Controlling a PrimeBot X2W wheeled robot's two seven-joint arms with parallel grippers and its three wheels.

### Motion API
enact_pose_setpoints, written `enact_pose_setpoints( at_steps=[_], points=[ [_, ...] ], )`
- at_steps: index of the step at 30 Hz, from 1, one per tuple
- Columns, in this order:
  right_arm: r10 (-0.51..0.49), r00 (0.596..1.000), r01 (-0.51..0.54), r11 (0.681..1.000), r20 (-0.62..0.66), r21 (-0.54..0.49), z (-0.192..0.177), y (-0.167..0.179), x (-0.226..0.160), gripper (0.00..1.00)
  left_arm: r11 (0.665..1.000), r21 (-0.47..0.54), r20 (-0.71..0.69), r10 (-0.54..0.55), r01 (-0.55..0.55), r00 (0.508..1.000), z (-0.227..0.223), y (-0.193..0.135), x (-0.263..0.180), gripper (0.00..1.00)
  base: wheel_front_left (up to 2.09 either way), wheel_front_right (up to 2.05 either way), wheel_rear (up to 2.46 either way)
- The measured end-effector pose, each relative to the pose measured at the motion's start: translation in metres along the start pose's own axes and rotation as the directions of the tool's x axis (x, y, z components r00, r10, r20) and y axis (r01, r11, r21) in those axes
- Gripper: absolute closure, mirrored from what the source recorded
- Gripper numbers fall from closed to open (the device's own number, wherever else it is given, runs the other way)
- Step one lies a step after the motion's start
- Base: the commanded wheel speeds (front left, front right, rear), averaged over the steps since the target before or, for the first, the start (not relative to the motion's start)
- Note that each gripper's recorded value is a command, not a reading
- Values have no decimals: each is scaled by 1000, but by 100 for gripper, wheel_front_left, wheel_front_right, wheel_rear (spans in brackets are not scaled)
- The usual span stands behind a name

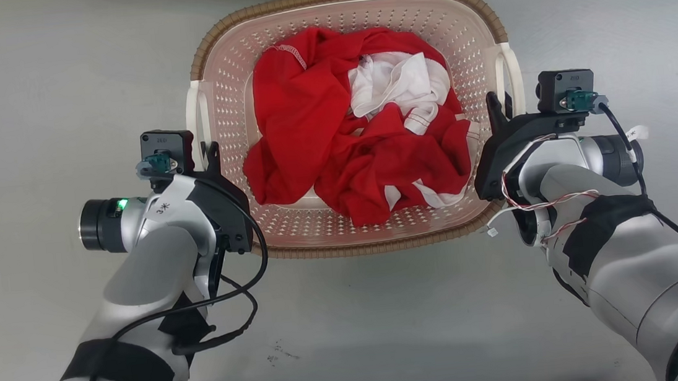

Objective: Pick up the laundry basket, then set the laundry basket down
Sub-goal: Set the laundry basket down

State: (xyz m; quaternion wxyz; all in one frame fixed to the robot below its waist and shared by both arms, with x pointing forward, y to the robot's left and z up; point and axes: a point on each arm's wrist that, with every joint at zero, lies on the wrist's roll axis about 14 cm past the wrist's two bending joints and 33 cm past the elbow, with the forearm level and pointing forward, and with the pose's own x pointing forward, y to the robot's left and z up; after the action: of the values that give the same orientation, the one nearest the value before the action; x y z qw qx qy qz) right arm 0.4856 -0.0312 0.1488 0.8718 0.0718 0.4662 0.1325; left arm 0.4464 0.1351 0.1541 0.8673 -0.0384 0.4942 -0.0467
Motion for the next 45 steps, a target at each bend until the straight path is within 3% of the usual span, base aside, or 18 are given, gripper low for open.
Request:
enact_pose_setpoints(
  at_steps=[1,2,3,5,6,7,8,9,30,45],
  points=[
    [1,1000,-1,1000,1,0,0,1,0,94,1000,1,1,1,-1,1000,1,0,0,100,0,0,0],
    [2,1000,-2,1000,2,-1,1,1,0,76,1000,1,3,3,-3,1000,2,1,0,100,0,0,0],
    [3,1000,-3,1000,3,-1,1,1,0,76,1000,2,6,4,-4,1000,3,2,0,100,0,0,0],
    [4,1000,-4,1000,6,-3,3,2,-2,51,1000,3,16,4,-4,1000,6,1,-2,100,0,0,0],
    [5,1000,-5,1000,9,-4,4,3,-3,12,1000,3,21,4,-4,1000,8,0,-3,83,0,0,0],
    [7,1000,-7,1000,14,-5,6,4,-4,0,1000,3,23,5,-5,1000,9,0,-4,63,0,0,0],
    [11,1000,-11,1000,19,-6,8,6,-5,0,1000,3,25,5,-5,1000,10,0,-5,15,0,0,0],
    [15,1000,-14,1000,25,-6,10,9,-6,0,1000,3,27,8,-8,1000,11,0,-6,0,0,0,0],
    [8,992,-2,999,126,-45,54,17,-42,0,999,-5,97,32,-32,995,29,3,-46,0,0,0,0],
    [24,971,-5,997,238,-83,91,27,-91,0,1000,10,257,21,-24,966,69,2,-90,0,0,0,0]
  ],
)
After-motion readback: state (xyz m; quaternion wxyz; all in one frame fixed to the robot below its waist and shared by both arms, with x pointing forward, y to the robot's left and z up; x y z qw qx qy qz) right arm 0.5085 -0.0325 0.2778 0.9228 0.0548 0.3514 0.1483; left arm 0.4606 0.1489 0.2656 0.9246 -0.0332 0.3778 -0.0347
